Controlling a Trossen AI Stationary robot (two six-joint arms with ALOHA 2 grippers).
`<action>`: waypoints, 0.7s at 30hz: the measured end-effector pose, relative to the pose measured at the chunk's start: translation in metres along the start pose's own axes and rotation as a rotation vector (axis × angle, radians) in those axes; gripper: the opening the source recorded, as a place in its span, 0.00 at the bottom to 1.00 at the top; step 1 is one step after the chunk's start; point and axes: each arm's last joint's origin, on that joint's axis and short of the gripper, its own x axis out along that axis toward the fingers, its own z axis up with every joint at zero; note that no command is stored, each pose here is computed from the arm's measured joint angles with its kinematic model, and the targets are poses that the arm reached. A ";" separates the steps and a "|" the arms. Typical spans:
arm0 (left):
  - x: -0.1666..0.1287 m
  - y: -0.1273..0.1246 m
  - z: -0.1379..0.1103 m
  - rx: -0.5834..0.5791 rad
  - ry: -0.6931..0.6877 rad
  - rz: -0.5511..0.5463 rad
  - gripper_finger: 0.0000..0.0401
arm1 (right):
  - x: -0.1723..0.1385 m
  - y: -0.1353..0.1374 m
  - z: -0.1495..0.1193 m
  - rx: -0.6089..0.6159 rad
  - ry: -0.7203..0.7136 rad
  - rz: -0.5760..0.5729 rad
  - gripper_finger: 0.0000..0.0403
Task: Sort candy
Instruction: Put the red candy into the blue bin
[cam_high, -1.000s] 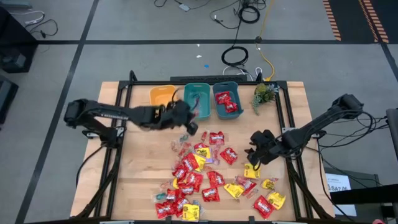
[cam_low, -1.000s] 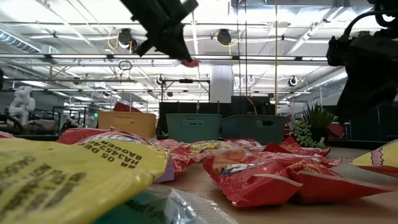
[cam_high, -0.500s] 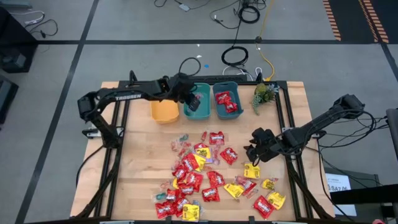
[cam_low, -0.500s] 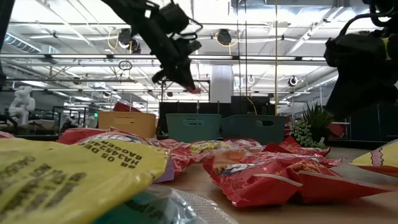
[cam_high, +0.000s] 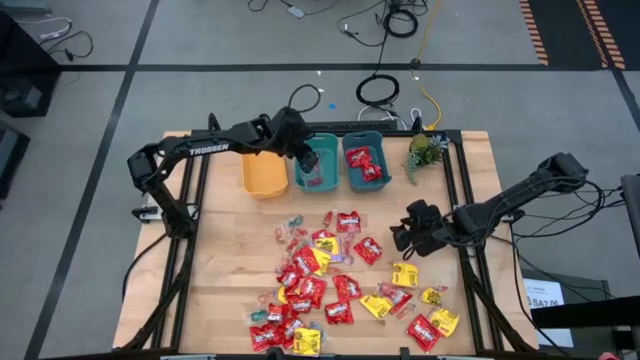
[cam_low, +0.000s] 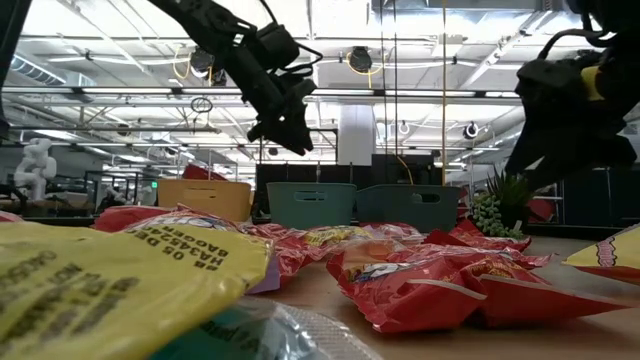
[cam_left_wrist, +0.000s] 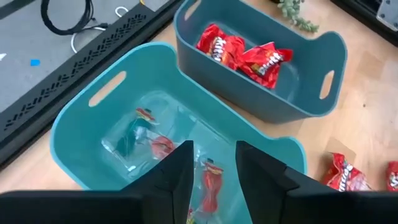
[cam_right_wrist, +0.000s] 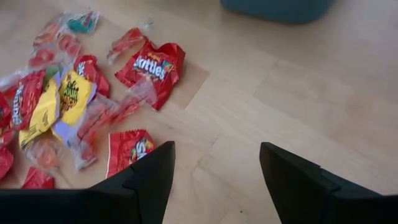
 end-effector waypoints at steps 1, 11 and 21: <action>0.000 0.000 0.000 0.000 0.000 0.001 0.32 | 0.000 0.000 0.001 0.002 -0.001 -0.003 0.56; -0.022 -0.012 0.002 0.044 -0.021 -0.074 0.32 | 0.002 0.003 0.003 -0.128 -0.014 0.025 0.56; -0.074 -0.064 -0.031 0.171 -0.085 -0.067 0.32 | 0.002 0.021 0.015 -0.328 -0.118 0.168 0.56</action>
